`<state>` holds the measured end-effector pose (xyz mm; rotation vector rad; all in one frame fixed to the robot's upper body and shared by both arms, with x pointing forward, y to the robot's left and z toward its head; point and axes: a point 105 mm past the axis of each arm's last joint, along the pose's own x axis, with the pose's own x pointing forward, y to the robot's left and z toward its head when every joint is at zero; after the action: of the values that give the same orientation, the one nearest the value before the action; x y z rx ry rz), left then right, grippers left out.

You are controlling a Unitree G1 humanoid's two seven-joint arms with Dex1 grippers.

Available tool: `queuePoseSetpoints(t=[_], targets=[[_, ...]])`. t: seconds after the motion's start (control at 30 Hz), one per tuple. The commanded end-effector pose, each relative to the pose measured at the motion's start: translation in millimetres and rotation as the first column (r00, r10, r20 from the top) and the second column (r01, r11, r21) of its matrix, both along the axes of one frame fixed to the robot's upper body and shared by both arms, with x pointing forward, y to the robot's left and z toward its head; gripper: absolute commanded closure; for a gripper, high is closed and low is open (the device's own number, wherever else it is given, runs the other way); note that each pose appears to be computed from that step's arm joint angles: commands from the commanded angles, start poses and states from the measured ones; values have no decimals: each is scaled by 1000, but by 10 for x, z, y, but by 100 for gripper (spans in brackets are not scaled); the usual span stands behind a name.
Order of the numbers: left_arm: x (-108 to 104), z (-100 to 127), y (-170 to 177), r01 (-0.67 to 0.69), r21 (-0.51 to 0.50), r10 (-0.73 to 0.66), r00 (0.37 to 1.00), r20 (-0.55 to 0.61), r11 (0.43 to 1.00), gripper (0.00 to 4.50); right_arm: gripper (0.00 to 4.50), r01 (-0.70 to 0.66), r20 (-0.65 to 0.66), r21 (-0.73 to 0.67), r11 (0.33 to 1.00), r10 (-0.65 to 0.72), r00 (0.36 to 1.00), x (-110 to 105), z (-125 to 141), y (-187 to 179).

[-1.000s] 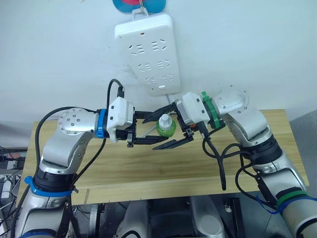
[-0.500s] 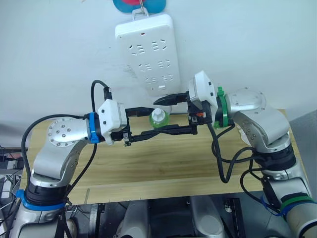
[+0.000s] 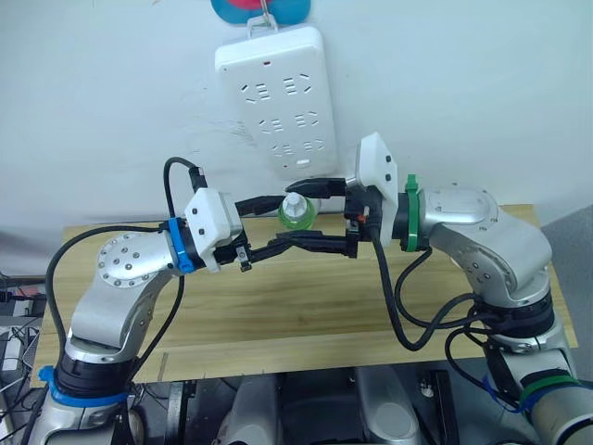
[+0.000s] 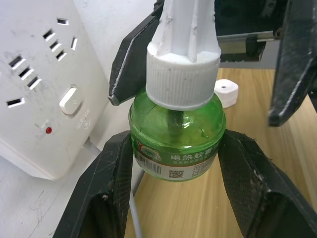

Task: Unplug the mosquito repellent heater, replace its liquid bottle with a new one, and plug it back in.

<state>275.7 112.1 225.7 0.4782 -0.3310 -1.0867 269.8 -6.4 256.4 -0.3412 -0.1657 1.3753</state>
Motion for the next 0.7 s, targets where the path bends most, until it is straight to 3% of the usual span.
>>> queuePoseSetpoints(t=[0.03, 0.17, 0.27, 0.37, 0.7], targets=[[-97, 97, -32, 17, -12, -17, 998, 62, 1000, 225, 99, -6, 24, 23, 1000, 5, 1000, -69, 47, 1], [-99, 92, -24, 14, -16, -13, 998, 57, 1000, 225, 99, 3, 21, 33, 999, -4, 1000, -59, 61, 5], [-98, 89, -21, 15, -17, -14, 998, 54, 1000, 225, 160, 6, 27, 43, 999, -8, 1000, -51, 84, 10], [-94, 81, -12, 11, -20, -10, 999, 45, 1000, 225, 261, 1, 30, 45, 999, -2, 1000, -56, 96, 10], [-92, 68, -5, 17, -18, -17, 999, 30, 1000, 225, 261, -37, 49, 38, 999, 35, 998, -92, 104, 33]])
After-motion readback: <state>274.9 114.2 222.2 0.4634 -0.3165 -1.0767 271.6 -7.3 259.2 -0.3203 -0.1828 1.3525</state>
